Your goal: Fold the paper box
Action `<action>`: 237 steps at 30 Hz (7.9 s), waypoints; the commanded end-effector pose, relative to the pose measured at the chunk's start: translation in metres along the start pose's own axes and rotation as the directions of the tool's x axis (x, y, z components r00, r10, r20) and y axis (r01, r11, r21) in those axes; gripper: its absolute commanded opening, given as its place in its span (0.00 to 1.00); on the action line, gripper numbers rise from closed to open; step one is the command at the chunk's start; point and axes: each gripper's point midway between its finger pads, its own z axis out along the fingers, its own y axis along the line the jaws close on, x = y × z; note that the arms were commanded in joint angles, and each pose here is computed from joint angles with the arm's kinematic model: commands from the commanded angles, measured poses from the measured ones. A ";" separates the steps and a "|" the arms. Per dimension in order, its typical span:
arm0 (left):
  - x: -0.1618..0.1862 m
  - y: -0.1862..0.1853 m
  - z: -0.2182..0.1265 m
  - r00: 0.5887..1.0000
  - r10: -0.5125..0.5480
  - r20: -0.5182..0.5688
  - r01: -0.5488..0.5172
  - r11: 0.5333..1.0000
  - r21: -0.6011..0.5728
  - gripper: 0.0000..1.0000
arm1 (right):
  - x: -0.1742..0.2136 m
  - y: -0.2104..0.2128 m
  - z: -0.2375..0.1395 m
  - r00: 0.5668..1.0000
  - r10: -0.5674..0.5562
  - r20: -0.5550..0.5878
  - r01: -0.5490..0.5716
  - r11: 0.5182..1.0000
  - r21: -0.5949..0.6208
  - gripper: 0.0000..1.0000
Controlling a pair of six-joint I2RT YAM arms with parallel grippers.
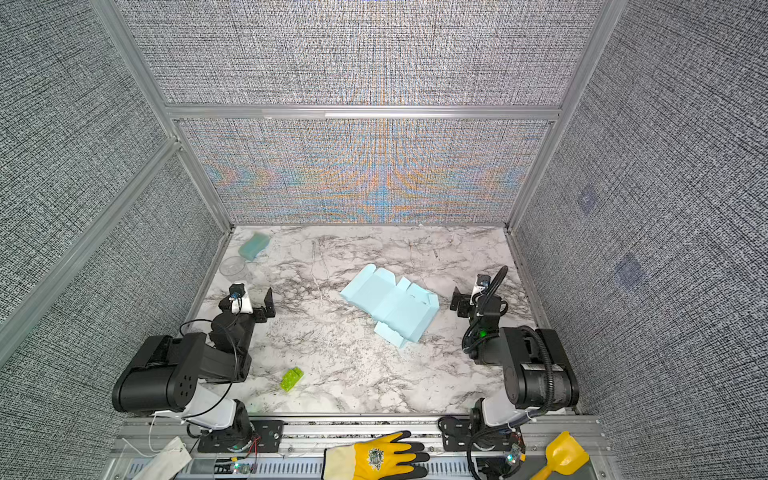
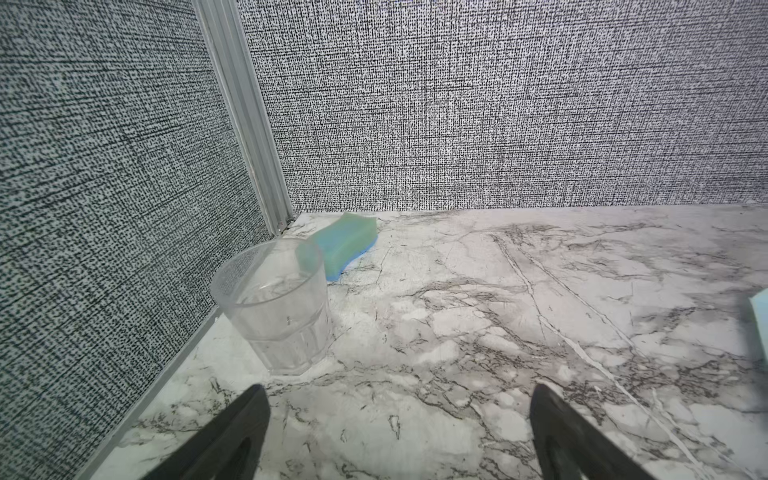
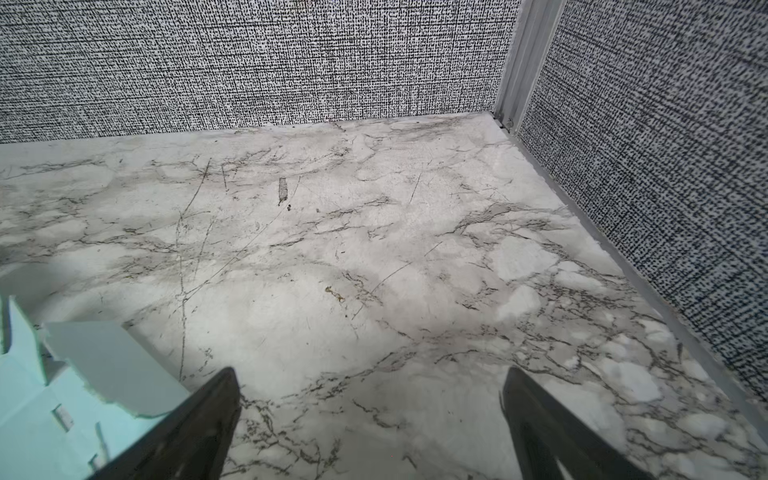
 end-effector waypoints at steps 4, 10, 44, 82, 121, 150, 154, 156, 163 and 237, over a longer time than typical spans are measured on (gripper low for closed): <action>-0.006 -0.002 0.001 1.000 0.002 0.019 -0.003 1.000 0.015 0.99 | -0.005 0.000 0.000 1.000 -0.013 0.019 0.013 1.000 0.008 1.00; -0.005 -0.001 0.002 1.000 0.001 0.014 -0.001 1.000 0.012 0.99 | -0.005 0.000 0.000 1.000 -0.010 0.019 0.010 1.000 0.007 0.99; -0.047 0.044 0.011 0.991 -0.113 -0.074 0.083 0.943 -0.322 0.99 | -0.032 -0.019 -0.022 0.997 0.011 0.077 -0.021 0.990 0.139 1.00; -0.104 -0.240 -0.016 0.922 0.336 -0.191 -0.129 0.735 0.665 0.99 | 0.055 0.111 -0.098 0.561 0.522 -0.643 -0.613 0.783 0.100 0.63; -0.153 -0.313 0.003 0.875 0.484 0.020 -0.327 0.559 0.762 0.99 | -0.042 0.156 -0.083 0.846 0.256 -0.467 -0.455 0.803 -0.384 0.00; -0.176 -0.387 0.027 0.835 0.403 0.375 -0.513 0.325 0.794 0.71 | -0.103 0.195 -0.107 0.911 0.107 -0.399 -0.348 0.720 -0.601 0.00; -0.172 -0.388 0.028 0.837 0.406 0.366 -0.506 0.323 0.800 0.62 | -0.104 0.196 -0.105 0.911 0.104 -0.399 -0.346 0.719 -0.603 0.00; -0.171 -0.388 0.031 0.837 0.411 0.361 -0.506 0.331 0.797 0.54 | -0.105 0.197 -0.104 0.912 0.101 -0.398 -0.344 0.718 -0.606 0.00; -0.176 -0.383 0.045 0.850 0.413 0.328 -0.496 0.416 0.762 0.44 | -0.108 0.200 -0.105 0.915 0.091 -0.392 -0.336 0.710 -0.619 0.00; -0.160 -0.324 0.094 0.932 0.182 -0.313 0.081 0.739 0.669 0.00 | -0.162 0.146 -0.021 0.933 0.215 -0.287 -0.330 0.828 -0.453 0.60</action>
